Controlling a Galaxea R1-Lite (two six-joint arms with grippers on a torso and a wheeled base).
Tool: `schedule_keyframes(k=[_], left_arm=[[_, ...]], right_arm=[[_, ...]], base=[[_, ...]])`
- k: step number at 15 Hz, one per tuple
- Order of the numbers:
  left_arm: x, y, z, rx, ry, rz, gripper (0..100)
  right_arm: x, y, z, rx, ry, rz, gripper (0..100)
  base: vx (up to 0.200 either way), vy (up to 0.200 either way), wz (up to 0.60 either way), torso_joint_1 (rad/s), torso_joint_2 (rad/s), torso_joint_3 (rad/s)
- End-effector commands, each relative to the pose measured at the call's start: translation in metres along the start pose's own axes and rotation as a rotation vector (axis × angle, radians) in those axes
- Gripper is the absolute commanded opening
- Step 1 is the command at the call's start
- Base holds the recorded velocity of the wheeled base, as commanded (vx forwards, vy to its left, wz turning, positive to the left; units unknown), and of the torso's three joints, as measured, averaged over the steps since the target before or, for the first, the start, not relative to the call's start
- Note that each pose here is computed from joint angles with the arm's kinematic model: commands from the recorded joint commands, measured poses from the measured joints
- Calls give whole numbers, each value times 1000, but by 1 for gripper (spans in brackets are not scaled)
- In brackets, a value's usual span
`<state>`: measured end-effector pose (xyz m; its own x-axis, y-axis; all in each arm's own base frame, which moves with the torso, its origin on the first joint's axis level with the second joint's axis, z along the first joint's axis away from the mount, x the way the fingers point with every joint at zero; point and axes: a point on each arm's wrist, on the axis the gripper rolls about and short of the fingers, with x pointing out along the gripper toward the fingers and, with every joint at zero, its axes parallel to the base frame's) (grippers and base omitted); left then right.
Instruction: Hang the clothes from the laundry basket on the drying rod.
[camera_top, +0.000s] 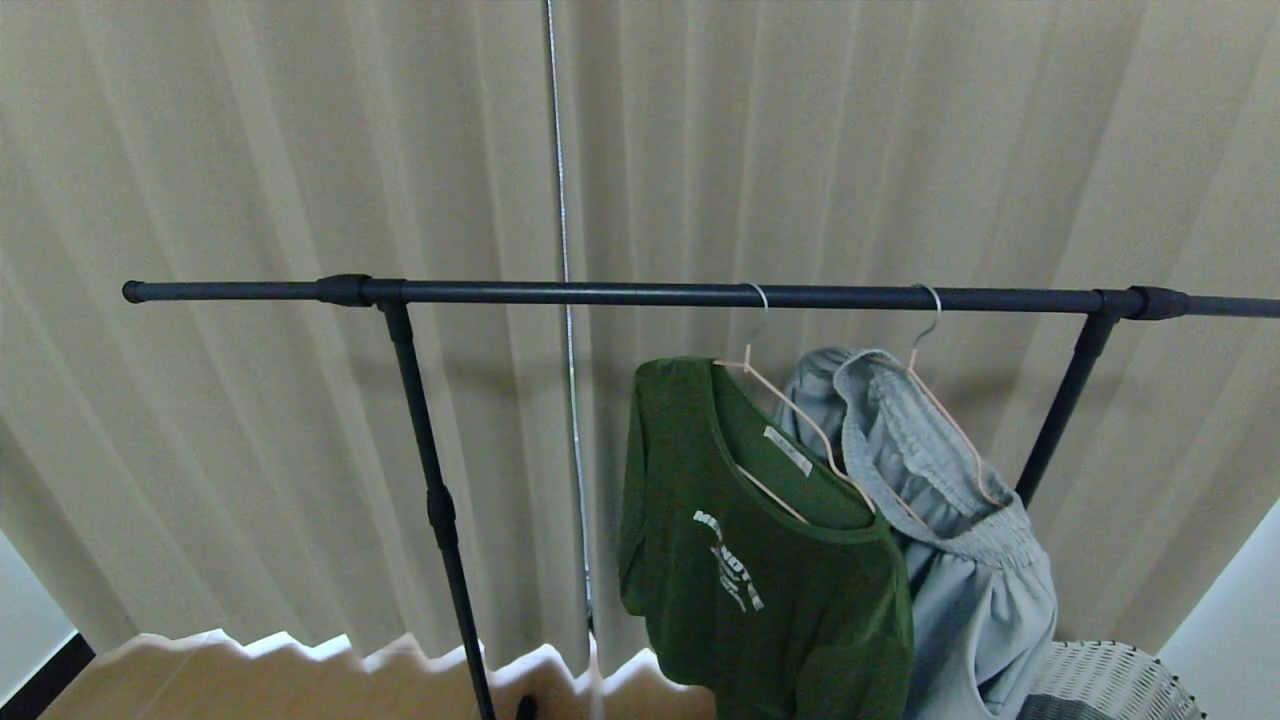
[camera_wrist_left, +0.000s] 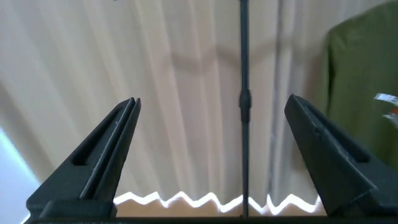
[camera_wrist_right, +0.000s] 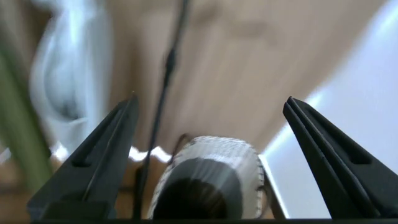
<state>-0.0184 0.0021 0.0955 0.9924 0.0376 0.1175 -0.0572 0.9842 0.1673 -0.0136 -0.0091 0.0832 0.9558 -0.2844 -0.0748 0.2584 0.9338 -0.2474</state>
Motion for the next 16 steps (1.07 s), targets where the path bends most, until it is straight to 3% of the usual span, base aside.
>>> schedule_keyframes(k=[1,3,5,7,11,13,15,16], left_arm=[[0,0,0,-1,-8,-9,100],[-4,0,0,18,-37,36,100],[-6,0,0,65,-53,70,100],[-6,0,0,74,-52,65,100],[-6,0,0,40,-56,42,100],[-6,0,-1,-21,-56,37,100],[-6,0,-1,-65,-54,33,100],[-6,-1,-1,-74,-53,31,100]], right_arm=[[-9,-1,-3,36,-83,-57,100],[-10,2,-3,39,-137,60,100],[-10,3,-3,36,-141,81,100],[-11,4,-3,34,-154,136,100],[-11,5,-3,34,-157,154,100],[-11,5,-3,54,-155,159,100],[-11,5,-4,150,-142,175,100],[-11,6,-4,158,-144,204,100]], base=[[0,0,0,0,0,0],[0,0,0,0,0,0],[0,0,0,0,0,0],[0,0,0,0,0,0],[0,0,0,0,0,0],[0,0,0,0,0,0],[0,0,0,0,0,0],[0,0,0,0,0,0]])
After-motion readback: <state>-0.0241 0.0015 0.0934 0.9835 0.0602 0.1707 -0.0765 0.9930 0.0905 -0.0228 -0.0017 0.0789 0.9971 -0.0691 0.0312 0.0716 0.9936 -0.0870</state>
